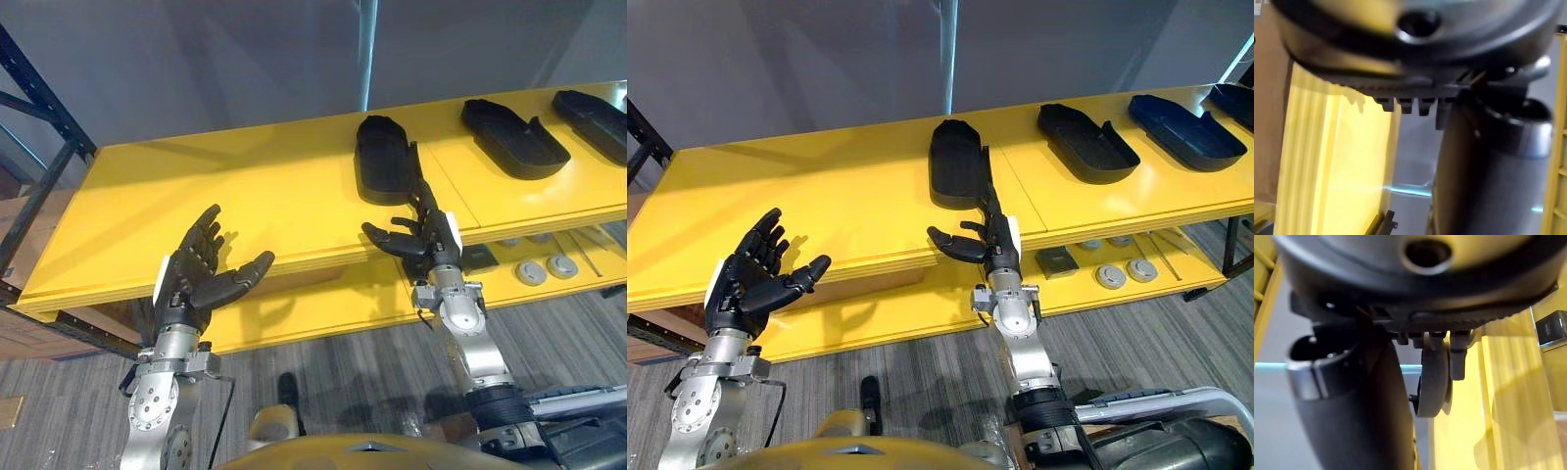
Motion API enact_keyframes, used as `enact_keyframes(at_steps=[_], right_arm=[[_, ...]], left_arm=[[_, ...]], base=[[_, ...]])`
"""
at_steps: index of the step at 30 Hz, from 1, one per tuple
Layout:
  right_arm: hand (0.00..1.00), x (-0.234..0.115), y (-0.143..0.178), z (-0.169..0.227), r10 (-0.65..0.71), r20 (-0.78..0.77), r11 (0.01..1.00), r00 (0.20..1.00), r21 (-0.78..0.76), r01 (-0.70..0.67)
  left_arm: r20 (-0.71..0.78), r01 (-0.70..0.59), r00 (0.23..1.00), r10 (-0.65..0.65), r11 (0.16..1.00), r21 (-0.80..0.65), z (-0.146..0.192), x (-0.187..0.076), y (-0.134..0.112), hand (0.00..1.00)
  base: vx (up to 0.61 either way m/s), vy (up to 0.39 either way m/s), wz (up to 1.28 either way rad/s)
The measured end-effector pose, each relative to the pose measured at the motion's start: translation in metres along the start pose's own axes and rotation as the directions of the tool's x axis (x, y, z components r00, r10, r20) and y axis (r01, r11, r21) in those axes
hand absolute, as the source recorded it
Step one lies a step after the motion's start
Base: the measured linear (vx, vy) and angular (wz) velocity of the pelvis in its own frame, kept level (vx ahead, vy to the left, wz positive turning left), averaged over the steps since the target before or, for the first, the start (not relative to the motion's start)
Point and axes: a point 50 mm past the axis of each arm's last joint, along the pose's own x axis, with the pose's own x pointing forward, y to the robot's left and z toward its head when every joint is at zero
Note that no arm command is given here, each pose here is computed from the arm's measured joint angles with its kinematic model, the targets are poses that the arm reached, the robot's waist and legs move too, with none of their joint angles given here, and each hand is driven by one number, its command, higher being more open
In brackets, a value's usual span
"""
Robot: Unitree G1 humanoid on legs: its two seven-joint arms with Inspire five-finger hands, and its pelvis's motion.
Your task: Walk over and take three plastic housings, then place them on the shelf
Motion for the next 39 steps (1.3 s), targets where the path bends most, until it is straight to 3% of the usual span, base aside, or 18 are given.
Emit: enact_keyframes(at_steps=[16,29,39], right_arm=[[1.0,0.004,-0.013,0.005,-0.166,0.015,0.986,0.986,0.032,0.165],[1.0,-0.006,0.024,0.031,0.125,0.159,0.99,0.979,0.051,-0.135],[1.0,-0.021,0.028,0.032,0.145,0.164,0.986,0.976,0.062,-0.156]], left_arm=[[-0.006,0.004,1.0,-0.004,0.999,-0.032,-0.003,0.0,-0.007,1.0],[-0.005,-0.002,1.0,0.001,0.999,-0.037,-0.003,0.0,-0.007,1.0],[0.054,0.004,0.999,-0.002,0.999,-0.035,0.012,-0.001,-0.01,1.0]], base=[[0.0,-0.002,-0.01],[0.0,0.0,0.0],[0.0,-0.001,-0.03]])
